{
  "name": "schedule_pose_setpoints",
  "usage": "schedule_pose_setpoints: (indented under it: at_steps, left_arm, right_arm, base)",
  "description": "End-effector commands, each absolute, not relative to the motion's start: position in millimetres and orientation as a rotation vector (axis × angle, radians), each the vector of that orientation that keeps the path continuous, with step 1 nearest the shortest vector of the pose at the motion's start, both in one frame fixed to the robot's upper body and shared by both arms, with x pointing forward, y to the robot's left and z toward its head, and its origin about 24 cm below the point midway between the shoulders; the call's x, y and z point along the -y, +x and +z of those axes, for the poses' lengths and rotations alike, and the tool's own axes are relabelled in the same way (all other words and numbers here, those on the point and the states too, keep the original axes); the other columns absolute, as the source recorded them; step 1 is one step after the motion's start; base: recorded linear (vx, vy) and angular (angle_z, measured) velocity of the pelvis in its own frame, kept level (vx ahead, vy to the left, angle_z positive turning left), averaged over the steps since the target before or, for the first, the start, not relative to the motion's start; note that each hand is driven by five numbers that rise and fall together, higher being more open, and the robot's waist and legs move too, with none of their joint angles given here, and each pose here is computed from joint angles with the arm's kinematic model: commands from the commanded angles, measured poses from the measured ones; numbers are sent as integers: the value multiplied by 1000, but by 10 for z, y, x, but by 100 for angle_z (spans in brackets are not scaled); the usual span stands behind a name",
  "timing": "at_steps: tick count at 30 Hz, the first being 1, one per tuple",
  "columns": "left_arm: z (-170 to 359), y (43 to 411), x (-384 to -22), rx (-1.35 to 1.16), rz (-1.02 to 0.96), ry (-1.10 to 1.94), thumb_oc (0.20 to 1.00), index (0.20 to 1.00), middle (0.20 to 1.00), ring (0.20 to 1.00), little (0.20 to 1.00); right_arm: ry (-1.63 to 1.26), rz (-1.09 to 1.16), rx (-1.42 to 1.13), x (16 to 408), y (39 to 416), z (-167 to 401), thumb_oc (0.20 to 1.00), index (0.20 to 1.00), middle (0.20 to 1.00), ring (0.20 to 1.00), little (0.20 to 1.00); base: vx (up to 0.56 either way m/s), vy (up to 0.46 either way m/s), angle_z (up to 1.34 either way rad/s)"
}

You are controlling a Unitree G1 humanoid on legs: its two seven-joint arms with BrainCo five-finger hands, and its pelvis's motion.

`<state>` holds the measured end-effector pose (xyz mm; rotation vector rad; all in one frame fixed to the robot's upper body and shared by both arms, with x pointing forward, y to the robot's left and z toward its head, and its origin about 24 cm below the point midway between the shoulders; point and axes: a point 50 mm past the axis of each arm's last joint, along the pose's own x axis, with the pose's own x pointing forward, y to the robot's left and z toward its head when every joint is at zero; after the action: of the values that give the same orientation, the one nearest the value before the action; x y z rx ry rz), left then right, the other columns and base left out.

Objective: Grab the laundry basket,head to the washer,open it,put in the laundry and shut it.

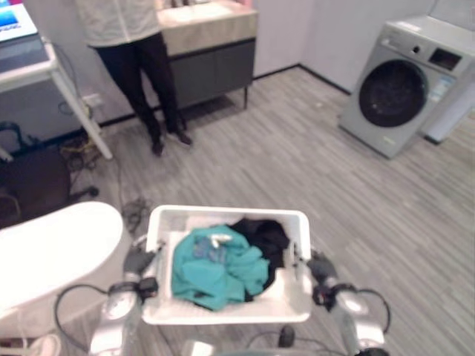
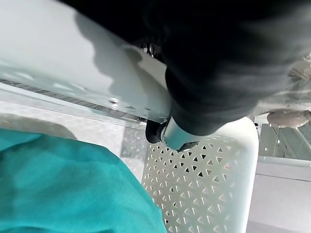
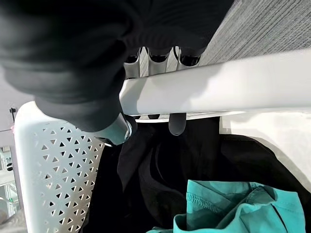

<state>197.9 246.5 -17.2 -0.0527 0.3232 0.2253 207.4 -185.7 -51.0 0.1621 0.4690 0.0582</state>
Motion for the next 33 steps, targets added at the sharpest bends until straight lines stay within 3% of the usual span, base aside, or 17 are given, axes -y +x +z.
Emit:
schedule_pose_setpoints:
  at_steps: [1, 17, 33]
  left_arm:
    - [234, 2240, -2594, -119, 206, 44, 200, 200, 200, 200, 200]
    - [160, 2235, -2577, -150, 201, 36, 200, 200, 200, 200, 200]
    - [-64, 2104, -2563, -235, 216, -39, 200, 200, 200, 200, 200]
  right_arm:
    - [221, 165, -170, 1681, 2371, 2, 200, 200, 200, 200, 200]
    - [202, 139, -178, 1743, 2358, -22, 200, 200, 200, 200, 200]
    - [149, 20, -286, 2080, 2139, -276, 200, 200, 200, 200, 200]
  base:
    - [0, 0, 0]
    - [0, 0, 0]
    - [0, 0, 0]
